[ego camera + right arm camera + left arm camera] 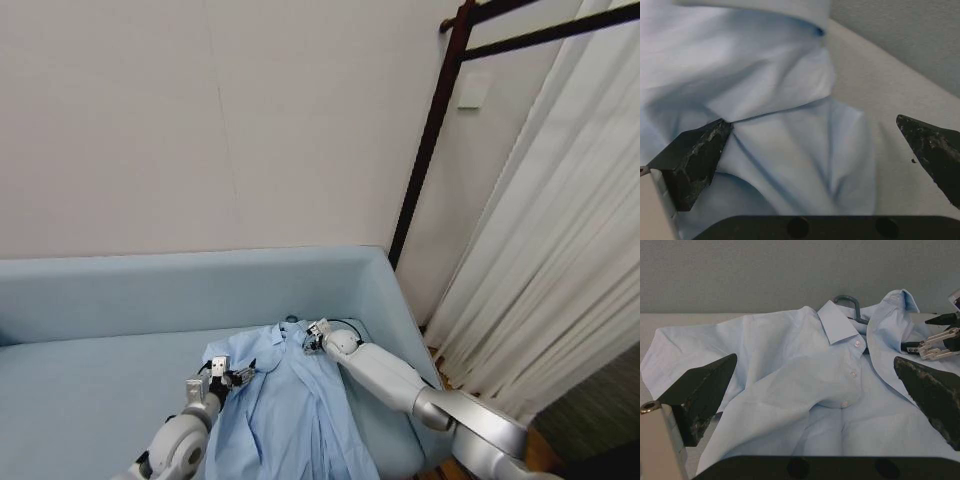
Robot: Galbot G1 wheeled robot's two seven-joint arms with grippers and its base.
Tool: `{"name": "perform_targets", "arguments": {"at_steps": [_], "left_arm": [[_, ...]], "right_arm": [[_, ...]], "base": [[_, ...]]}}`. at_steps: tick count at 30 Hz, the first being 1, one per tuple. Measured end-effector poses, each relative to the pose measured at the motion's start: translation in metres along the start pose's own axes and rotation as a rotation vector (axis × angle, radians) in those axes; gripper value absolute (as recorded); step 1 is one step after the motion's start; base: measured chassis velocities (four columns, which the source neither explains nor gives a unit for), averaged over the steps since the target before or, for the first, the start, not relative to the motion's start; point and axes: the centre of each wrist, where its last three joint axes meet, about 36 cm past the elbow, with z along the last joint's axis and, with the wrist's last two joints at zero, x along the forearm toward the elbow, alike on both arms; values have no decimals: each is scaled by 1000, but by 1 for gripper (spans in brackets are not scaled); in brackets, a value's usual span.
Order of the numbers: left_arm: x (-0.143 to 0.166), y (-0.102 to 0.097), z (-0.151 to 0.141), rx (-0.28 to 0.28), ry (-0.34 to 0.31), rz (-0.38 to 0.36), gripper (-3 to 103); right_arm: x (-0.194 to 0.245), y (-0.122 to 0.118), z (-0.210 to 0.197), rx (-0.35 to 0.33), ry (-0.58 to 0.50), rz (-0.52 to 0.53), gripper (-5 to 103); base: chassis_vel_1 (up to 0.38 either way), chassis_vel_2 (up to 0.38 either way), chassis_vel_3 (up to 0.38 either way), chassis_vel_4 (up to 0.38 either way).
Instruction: Pick up the clothes from the sofa and hang them on the clothes hanger.
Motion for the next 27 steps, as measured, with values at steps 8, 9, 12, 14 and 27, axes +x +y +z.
{"name": "perform_targets", "arguments": {"at_steps": [8, 9, 12, 14, 27], "left_arm": [[0, 0, -1, 2, -12, 11, 100], [-1, 0, -1, 3, -13, 13, 100], [-1, -1, -1, 4, -14, 17, 100], [-1, -1, -1, 4, -15, 18, 100], [0, 0, 0, 6, -23, 15, 100]], "right_arm": [[-8, -13, -1, 31, -37, 50, 100], [-10, -14, -2, 39, -46, 58, 100], [-14, -13, -2, 51, -65, 71, 100], [-12, -12, -4, 48, -68, 68, 100], [5, -27, -16, -6, -21, 15, 100]], "base": [[0, 0, 0, 0], [0, 0, 0, 0], [0, 0, 0, 0], [0, 0, 0, 0], [0, 0, 0, 0]]}}
